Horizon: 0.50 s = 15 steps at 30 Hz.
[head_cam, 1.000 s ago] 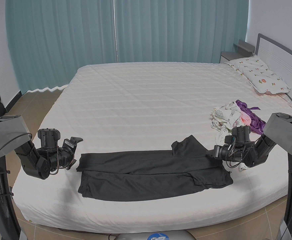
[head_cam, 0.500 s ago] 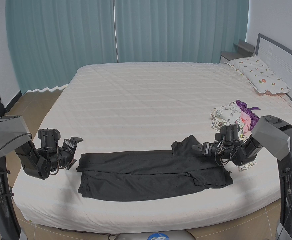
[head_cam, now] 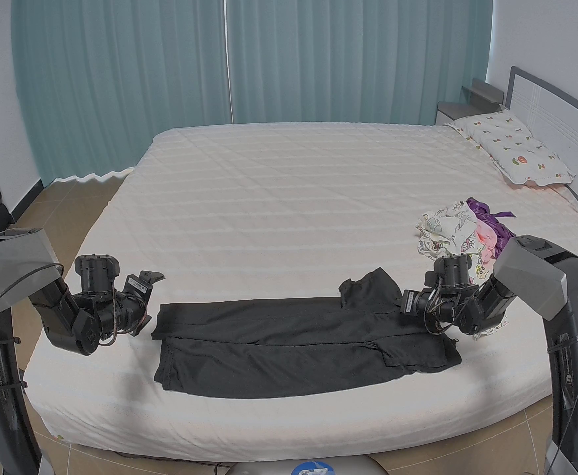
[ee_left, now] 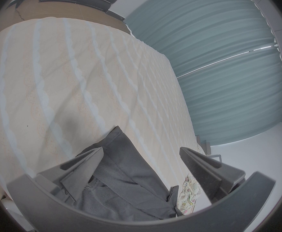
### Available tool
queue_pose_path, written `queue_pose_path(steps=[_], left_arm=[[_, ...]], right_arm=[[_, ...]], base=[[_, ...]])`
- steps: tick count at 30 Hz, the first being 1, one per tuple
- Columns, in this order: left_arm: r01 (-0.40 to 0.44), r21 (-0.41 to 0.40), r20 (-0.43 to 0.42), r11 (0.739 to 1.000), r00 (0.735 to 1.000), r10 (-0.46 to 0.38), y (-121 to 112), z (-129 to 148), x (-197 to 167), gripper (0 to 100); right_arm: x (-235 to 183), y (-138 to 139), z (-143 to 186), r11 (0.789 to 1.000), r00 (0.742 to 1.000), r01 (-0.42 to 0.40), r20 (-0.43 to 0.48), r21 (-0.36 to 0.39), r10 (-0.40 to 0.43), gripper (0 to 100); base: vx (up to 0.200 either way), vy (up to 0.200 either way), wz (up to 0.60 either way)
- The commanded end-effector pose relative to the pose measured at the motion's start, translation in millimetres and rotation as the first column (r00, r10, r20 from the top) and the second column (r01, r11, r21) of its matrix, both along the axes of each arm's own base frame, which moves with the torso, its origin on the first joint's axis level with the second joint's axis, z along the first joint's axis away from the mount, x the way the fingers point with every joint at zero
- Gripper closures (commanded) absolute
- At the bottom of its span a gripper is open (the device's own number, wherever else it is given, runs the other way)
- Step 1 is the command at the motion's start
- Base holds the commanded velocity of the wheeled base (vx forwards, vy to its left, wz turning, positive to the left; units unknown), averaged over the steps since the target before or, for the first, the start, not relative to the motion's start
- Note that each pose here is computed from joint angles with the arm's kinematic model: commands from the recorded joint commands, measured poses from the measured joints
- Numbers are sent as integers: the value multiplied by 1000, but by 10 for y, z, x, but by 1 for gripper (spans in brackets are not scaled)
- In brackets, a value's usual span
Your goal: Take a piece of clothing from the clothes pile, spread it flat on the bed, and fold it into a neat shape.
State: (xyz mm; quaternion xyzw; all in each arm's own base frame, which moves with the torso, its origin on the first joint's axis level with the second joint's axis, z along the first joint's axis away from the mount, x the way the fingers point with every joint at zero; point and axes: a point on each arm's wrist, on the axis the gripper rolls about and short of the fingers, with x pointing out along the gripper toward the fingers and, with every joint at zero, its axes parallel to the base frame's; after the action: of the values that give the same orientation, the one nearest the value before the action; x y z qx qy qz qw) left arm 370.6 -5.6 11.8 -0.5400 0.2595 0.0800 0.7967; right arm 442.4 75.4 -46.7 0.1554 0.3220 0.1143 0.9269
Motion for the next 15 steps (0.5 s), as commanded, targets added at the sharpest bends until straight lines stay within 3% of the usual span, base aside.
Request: queue_pose_path(steps=[1,9,15], left_arm=[[0,-1,-1,1000,1000,0,0,-5,1,0],[12,13,-8,1000,1000,-11,-6,-13,-21,0],[84,112,-53,990,996,-78,-16,-61,-122,0]], right_arm=[[-40,-55,140,1000,1000,10,26,5,-10,100],[-217,-79,349,999,995,-22,96,35,18,100],[-297,-85,316,999,992,-23,128,38,18,100]], base=[[0,0,0],[0,0,0],[0,0,0]])
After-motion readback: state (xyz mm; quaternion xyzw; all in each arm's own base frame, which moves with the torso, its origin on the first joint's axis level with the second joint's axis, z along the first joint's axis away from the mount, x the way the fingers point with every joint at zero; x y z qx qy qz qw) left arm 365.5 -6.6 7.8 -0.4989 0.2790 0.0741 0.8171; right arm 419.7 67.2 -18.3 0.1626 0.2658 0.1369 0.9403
